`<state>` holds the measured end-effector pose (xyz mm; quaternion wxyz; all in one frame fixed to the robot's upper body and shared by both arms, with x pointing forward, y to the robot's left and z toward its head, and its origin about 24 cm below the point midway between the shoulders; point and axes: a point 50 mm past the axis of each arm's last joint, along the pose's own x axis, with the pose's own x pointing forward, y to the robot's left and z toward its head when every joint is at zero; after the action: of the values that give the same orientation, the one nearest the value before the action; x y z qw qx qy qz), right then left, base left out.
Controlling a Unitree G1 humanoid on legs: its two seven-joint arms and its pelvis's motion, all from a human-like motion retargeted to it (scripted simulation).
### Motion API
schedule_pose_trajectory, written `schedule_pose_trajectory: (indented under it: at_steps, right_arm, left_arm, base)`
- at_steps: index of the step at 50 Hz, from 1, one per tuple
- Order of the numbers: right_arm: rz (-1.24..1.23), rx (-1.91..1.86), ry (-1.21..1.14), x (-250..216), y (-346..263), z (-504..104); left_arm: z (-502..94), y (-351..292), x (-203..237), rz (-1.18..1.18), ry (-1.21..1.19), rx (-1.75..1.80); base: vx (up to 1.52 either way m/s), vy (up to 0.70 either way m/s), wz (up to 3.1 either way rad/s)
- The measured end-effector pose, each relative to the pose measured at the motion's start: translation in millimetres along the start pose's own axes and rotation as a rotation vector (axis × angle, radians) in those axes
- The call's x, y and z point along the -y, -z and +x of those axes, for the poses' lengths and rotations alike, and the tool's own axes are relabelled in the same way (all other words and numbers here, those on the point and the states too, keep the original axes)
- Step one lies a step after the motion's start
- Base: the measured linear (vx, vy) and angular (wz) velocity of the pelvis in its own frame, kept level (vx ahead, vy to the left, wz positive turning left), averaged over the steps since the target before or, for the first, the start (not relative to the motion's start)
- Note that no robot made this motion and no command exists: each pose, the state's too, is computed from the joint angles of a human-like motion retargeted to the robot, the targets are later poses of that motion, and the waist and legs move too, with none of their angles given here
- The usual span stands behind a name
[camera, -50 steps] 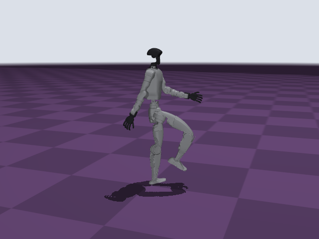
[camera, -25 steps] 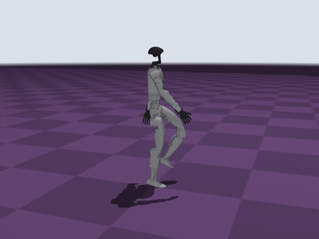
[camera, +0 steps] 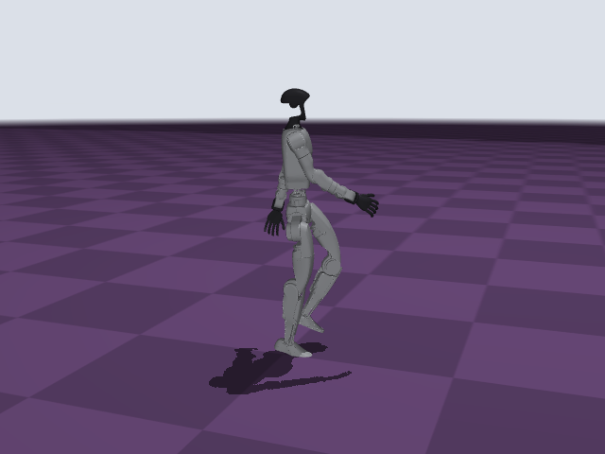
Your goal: In place motions
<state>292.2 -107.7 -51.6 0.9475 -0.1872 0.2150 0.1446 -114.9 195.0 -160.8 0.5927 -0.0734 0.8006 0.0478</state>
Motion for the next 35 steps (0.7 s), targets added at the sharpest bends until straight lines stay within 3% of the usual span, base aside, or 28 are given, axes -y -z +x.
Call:
schedule_pose_trajectory:
  at_steps: [5, 10, 15, 18, 25, 31, 35]
  right_arm:
    - [-0.052, -0.324, -0.092, -27, 110, -55]
    - [0.051, -0.848, -0.171, -46, 221, -161]
    - [0.293, -1.219, -0.08, -50, 267, -256]
    - [0.315, -1.402, -0.073, -52, 279, -305]
    - [0.446, -1.694, 0.064, -54, 286, -398]
    - [0.574, -1.694, 0.198, -59, 285, -402]
    - [0.601, -1.538, 0.164, -55, 287, -361]
  left_arm:
    - [-5, -53, 2, 0.149, -0.033, 0.094]
    - [-31, -152, 21, 0.395, -0.011, 0.321]
    - [-133, -298, 77, 0.5, 0.029, 0.943]
    - [-210, -348, 81, 0.434, 0.003, 1.26]
    - [-323, -383, 98, 0.281, 0.074, 1.664]
    - [-314, -380, 109, 0.266, 0.124, 1.643]
    - [-273, -370, 100, 0.271, 0.089, 1.535]
  base:
    - [0.26, 0.18, 0.71]
    - [0.08, 0.18, 1.22]
    - [-0.24, 0.24, 0.1]
    - [-0.06, 0.22, 1.58]
    - [0.04, 0.08, 0.75]
    - [0.08, -0.02, -0.2]
    - [0.05, -0.04, -0.73]
